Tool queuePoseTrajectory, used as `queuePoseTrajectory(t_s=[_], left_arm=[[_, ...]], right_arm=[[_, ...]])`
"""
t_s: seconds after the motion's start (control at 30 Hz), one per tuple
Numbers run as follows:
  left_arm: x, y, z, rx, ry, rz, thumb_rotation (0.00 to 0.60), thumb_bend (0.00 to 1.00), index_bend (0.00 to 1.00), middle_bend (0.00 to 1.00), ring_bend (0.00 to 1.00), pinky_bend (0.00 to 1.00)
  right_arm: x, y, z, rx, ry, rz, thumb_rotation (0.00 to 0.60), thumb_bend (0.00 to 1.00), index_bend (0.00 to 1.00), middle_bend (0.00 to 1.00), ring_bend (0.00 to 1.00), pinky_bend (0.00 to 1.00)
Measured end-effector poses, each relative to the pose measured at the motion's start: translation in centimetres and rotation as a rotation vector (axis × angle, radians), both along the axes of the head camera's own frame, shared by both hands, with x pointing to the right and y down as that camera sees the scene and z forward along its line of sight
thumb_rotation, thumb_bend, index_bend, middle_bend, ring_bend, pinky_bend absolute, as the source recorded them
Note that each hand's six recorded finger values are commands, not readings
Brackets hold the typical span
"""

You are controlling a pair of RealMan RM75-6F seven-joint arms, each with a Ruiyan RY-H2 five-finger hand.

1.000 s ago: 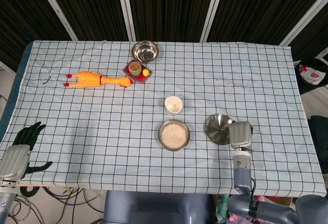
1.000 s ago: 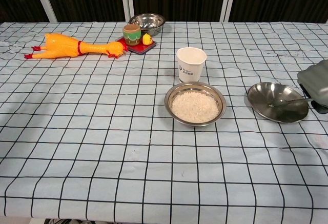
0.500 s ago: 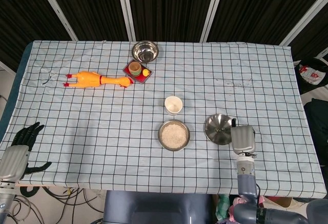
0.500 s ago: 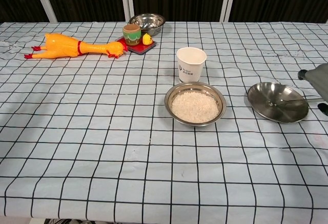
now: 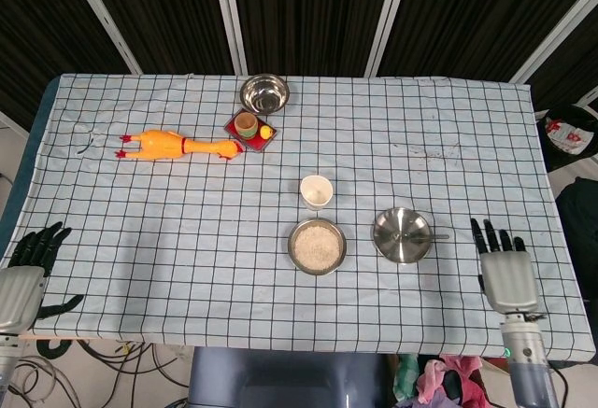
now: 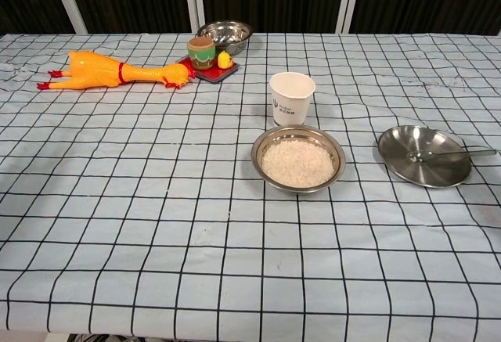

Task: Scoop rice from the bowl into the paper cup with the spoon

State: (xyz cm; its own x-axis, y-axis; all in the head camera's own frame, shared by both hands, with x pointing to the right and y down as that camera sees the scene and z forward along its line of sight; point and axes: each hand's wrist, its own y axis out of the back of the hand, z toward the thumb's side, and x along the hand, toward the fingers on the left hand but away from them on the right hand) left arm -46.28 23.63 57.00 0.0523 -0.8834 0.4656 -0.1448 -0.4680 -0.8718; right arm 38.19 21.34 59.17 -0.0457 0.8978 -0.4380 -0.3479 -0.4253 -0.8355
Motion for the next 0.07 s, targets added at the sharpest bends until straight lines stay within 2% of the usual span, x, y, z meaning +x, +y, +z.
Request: queuePoseTrajectory(t_s=[0.07], left_arm=[[-0.22, -0.11, -0.08, 0.012, -0.023, 0.004, 0.6, 0.0, 0.0, 0.0, 0.0, 0.0]], right_arm=[[1.23, 0.86, -1.22, 0.001, -0.066, 0.025, 0.6, 0.08, 0.0, 0.0, 0.0, 0.21]])
